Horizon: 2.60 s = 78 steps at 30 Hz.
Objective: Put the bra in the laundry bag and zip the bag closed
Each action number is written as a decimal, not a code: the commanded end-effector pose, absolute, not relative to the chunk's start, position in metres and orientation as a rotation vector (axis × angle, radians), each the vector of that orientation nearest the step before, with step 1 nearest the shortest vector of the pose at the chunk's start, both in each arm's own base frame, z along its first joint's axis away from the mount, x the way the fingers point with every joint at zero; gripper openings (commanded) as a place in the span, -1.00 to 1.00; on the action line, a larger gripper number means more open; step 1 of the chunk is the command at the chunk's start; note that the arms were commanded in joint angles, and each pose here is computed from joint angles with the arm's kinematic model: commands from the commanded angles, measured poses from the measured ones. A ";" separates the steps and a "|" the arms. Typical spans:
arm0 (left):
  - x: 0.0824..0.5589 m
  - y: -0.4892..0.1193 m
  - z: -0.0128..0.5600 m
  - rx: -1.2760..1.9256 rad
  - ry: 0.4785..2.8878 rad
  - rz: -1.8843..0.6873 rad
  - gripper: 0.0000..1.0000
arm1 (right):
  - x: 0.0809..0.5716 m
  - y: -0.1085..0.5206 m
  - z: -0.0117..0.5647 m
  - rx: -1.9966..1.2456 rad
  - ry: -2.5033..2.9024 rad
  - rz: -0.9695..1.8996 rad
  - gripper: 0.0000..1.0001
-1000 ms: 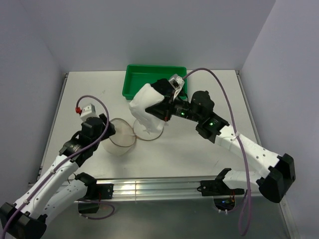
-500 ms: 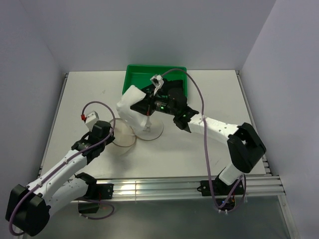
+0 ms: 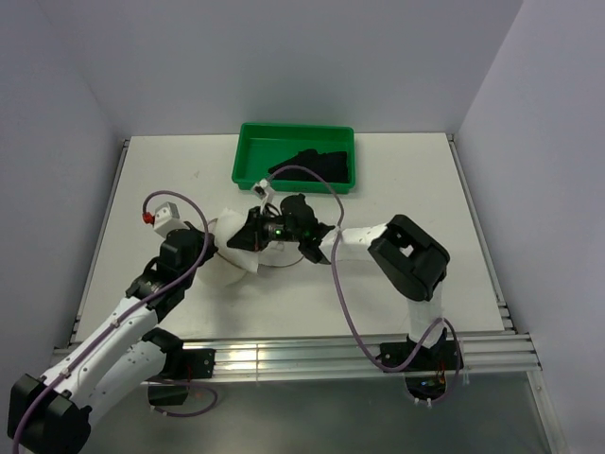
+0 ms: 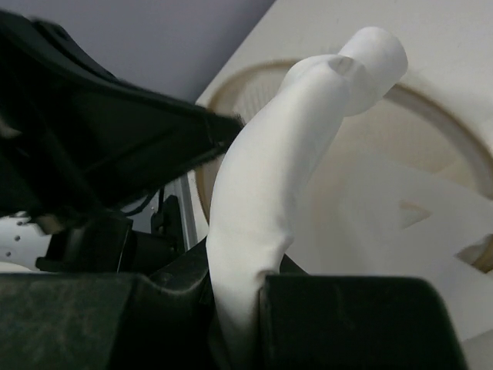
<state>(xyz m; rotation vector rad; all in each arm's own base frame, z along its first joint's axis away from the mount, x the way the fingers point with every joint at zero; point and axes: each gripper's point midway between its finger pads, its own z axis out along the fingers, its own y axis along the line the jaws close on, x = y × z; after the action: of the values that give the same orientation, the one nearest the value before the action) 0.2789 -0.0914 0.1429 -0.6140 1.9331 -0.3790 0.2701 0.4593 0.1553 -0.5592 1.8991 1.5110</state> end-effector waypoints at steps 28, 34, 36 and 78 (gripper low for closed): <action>0.240 -0.183 0.191 -0.368 1.942 -1.043 -1.00 | 0.343 0.403 0.232 0.330 1.679 1.107 -1.00; 0.220 -0.217 0.209 -0.337 1.931 -1.285 -1.00 | 0.360 0.412 0.182 0.390 1.831 0.828 -1.00; 0.216 -0.221 0.224 -0.336 1.896 -1.348 -1.00 | 0.364 0.405 0.162 0.392 1.845 0.734 -1.00; 0.243 -0.173 0.158 -0.435 1.913 -0.945 -1.00 | 0.301 0.176 0.030 0.174 2.358 0.331 0.35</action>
<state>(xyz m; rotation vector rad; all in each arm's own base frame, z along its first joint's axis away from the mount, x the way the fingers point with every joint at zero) 0.2394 -0.1693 0.1502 -0.4692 1.9506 -0.9241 0.2900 0.1652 0.0281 0.1733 2.3807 0.2774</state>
